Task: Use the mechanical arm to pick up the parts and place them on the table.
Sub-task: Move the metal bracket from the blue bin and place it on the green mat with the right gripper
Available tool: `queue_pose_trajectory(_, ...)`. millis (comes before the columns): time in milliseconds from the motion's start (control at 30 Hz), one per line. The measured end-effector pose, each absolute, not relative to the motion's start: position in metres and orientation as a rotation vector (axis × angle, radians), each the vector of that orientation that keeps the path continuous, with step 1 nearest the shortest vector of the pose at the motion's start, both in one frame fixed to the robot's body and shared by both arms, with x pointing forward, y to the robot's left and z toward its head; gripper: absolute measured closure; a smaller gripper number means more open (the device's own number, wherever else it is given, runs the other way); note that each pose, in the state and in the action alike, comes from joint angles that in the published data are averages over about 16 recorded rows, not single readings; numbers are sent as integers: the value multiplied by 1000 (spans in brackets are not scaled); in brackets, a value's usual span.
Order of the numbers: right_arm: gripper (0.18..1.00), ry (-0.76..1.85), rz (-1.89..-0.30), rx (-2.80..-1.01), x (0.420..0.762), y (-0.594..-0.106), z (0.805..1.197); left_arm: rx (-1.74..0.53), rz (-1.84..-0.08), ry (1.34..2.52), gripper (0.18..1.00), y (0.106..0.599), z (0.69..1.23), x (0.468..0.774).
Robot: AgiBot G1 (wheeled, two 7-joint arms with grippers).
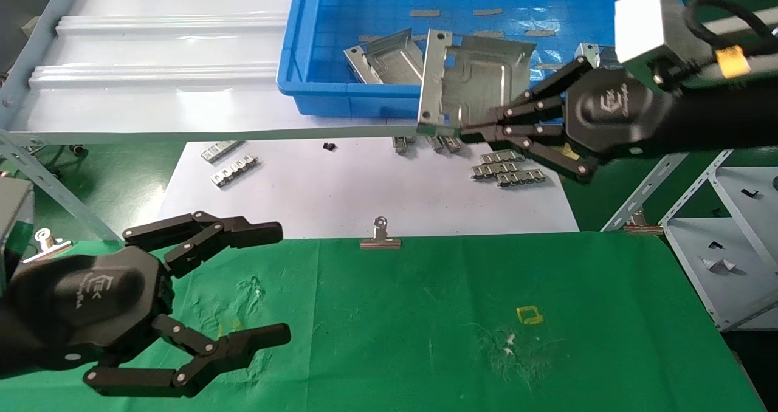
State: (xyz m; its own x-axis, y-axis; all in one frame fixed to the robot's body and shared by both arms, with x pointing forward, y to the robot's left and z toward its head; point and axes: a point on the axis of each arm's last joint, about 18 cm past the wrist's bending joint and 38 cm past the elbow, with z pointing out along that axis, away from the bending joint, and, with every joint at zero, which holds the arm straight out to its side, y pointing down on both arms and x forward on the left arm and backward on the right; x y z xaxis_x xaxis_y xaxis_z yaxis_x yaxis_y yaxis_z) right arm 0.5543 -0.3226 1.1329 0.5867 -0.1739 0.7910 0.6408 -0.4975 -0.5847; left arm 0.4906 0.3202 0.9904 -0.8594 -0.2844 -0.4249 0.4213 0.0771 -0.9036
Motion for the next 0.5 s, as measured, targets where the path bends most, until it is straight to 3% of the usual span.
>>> queue_pose_trajectory(267,986,-374,-948,-1985,528,-344,1061,135,-1835,1858,291,320,990,491)
queue_pose_trajectory(500,987,-348,-964,-2135,551,-367,998,135,-1835,1858,219,320,990,491)
